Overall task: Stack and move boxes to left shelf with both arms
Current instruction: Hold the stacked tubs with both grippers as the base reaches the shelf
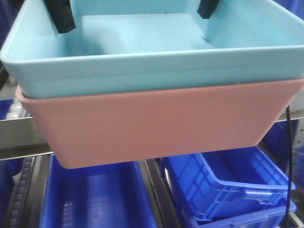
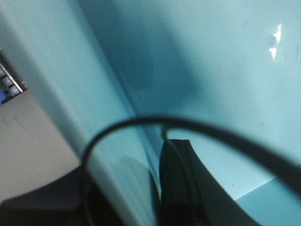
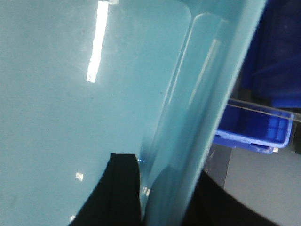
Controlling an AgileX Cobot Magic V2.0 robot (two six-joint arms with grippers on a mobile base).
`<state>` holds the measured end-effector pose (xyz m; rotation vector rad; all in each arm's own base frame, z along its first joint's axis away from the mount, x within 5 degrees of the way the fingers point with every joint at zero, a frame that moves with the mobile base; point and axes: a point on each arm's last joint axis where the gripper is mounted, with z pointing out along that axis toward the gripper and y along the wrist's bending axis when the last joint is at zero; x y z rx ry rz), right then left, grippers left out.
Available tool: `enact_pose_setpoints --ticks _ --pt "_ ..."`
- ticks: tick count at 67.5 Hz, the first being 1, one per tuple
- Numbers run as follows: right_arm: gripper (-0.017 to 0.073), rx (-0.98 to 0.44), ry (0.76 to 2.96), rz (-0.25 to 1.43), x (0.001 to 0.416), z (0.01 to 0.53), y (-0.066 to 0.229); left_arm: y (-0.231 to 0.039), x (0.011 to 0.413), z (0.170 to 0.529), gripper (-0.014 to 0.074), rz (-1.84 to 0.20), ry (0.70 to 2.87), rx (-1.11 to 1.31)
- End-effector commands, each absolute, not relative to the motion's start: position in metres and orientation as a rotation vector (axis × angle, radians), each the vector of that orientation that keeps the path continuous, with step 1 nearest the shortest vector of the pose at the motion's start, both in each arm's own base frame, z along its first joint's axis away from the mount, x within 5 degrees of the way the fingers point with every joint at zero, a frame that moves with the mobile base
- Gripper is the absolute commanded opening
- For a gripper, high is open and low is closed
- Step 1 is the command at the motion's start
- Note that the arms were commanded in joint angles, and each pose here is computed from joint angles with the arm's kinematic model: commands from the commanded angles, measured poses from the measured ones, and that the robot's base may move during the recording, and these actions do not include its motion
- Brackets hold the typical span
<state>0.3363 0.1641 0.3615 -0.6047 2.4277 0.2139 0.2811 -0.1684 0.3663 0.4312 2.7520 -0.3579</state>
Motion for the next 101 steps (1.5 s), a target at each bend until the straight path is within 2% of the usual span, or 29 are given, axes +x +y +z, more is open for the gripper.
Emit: enact_pose_setpoints --ticks 1,101 --pt "0.0057 -0.579 2.253 0.433 0.3216 0.3979 0.1818 -0.1911 0.2605 0.4104 -0.0003 -0.761 2.535 0.476" --pt "0.0057 -0.579 2.253 0.433 0.3216 0.3979 0.1818 -0.1911 0.2605 0.4104 -0.0003 -0.761 2.535 0.476"
